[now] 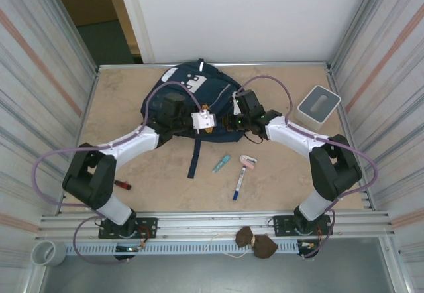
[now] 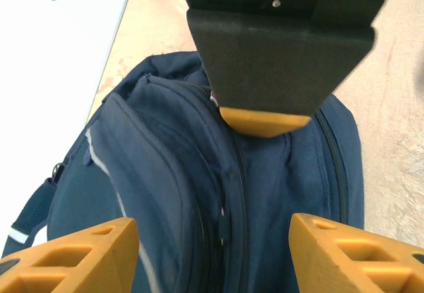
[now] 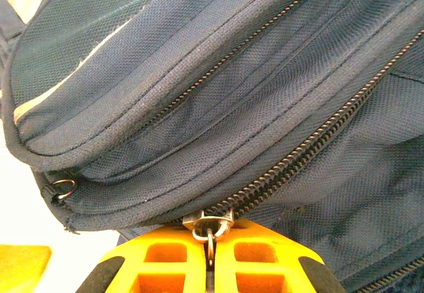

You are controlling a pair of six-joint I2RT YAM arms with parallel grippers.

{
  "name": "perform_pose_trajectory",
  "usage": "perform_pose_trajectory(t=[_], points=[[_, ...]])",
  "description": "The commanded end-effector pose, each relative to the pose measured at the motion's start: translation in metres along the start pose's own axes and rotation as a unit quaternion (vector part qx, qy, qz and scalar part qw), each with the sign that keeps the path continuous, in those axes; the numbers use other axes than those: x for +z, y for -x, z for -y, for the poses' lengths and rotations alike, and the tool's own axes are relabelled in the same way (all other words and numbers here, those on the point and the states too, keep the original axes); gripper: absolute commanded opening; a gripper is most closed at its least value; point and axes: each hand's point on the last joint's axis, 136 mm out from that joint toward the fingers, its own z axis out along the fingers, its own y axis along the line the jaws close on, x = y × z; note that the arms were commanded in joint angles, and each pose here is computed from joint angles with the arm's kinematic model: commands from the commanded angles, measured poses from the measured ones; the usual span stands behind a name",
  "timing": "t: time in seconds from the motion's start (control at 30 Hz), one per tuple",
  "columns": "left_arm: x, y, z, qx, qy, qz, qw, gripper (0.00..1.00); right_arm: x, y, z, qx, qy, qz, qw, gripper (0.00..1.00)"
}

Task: Pack the student bag

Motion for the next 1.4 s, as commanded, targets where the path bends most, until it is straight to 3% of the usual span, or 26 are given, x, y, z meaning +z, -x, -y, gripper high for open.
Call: perform_pose_trajectory(t=[0.0, 0.13, 0.27, 0.43, 0.57, 0.77, 0.87, 1.03, 1.13, 1.37], points=[[0.01, 0.004, -0.004, 0.014, -0.006, -0.001, 1.0, 0.57, -0.025, 0.024, -0.031, -0.003, 0.055, 0.045, 0.997, 0.0], [0.015, -0.004, -0.009, 0.014, -0.001, -0.009, 1.0, 0.35, -0.029, 0.018, -0.028, -0.009, 0.056, 0.042, 0.997, 0.0], [-0.003, -0.014, -0.023, -0.01, 0.015, 0.008, 1.0, 0.09, -0.026, 0.012, 0.01, 0.011, 0.003, 0.029, 1.0, 0.0], [-0.037, -0.024, -0.045, -0.048, 0.049, 0.047, 0.997, 0.05, -0.018, 0.013, 0.065, 0.031, -0.101, 0.012, 0.994, 0.0], [-0.054, -0.034, -0.052, -0.072, 0.069, 0.059, 0.993, 0.05, -0.008, 0.022, 0.069, 0.025, -0.115, 0.021, 0.993, 0.0], [-0.058, -0.082, -0.06, -0.103, 0.109, -0.001, 0.989, 0.09, 0.002, 0.033, 0.034, -0.016, -0.064, 0.022, 0.998, 0.0], [-0.055, -0.096, -0.058, -0.115, 0.106, -0.037, 0.987, 0.21, 0.006, 0.035, 0.005, -0.038, -0.022, 0.023, 0.999, 0.0], [-0.057, -0.057, -0.043, -0.115, 0.077, 0.004, 0.99, 0.54, 0.011, 0.04, -0.024, -0.029, 0.028, 0.029, 0.999, 0.0], [-0.056, -0.03, -0.029, -0.102, 0.049, 0.025, 0.993, 0.65, 0.009, 0.043, -0.036, -0.025, 0.046, 0.032, 0.998, 0.0], [-0.024, -0.022, -0.012, -0.074, 0.006, -0.006, 0.997, 0.66, -0.003, 0.043, -0.055, -0.027, 0.072, 0.04, 0.996, 0.0]])
